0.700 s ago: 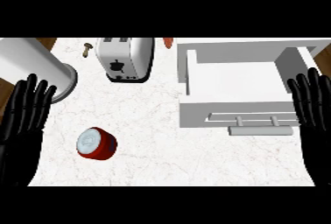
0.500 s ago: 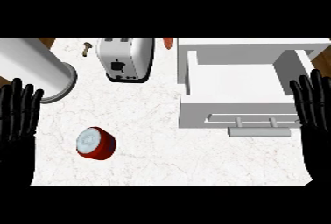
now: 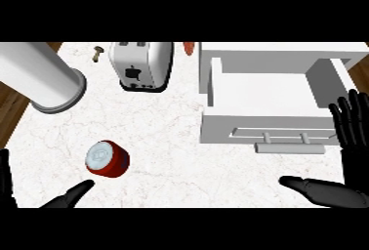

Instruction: Pick up the can, place it into the drawer and close the drawer

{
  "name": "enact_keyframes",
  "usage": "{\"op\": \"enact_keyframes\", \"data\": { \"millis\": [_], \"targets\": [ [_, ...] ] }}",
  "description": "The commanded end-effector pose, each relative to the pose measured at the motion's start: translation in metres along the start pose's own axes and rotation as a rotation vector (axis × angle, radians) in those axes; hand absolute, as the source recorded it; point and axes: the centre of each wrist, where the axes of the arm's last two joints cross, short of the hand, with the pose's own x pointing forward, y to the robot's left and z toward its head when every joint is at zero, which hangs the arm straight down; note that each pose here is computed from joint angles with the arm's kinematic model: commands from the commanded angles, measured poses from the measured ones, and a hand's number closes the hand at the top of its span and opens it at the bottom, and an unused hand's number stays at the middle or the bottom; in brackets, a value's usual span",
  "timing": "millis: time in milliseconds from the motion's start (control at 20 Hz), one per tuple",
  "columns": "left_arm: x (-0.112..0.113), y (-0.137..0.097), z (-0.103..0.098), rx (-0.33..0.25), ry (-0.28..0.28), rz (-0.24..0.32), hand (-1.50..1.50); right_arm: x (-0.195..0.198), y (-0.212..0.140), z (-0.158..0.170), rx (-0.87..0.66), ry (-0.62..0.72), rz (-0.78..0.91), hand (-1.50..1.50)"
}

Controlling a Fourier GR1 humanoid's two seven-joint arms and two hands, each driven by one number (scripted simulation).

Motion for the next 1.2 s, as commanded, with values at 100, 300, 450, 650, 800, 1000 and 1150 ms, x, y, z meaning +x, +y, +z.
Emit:
{"op": "enact_keyframes", "data": {
  "millis": [100, 300, 450, 650, 800, 1000, 1150],
  "targets": [
    [0.020, -0.015, 0.040, 0.101, 0.060, 0.001, -1.50, -0.005, 0.007, 0.000, -0.036, 0.055, 0.008, -1.50],
    [0.027, -0.010, 0.033, 0.099, 0.040, -0.010, -1.50, -0.014, -0.018, 0.008, -0.021, 0.043, -0.006, -1.50],
    [0.016, -0.029, 0.028, 0.090, 0.055, -0.007, -1.50, 0.011, -0.016, 0.014, -0.022, 0.029, -0.007, -1.50],
    [-0.018, -0.042, 0.030, 0.100, 0.098, -0.025, -1.50, -0.007, -0.029, 0.019, -0.015, 0.037, 0.010, -1.50],
    [-0.017, -0.047, 0.027, 0.074, 0.141, -0.027, -1.50, 0.012, -0.007, 0.011, -0.034, 0.035, 0.018, -1.50],
    [-0.046, -0.053, 0.042, 0.094, 0.143, -0.063, -1.50, 0.007, -0.024, 0.003, -0.056, 0.006, 0.002, -1.50],
    [-0.070, -0.069, 0.046, 0.116, 0.184, -0.064, -1.50, 0.006, -0.015, 0.014, -0.050, 0.004, 0.001, -1.50]
  ]
}}
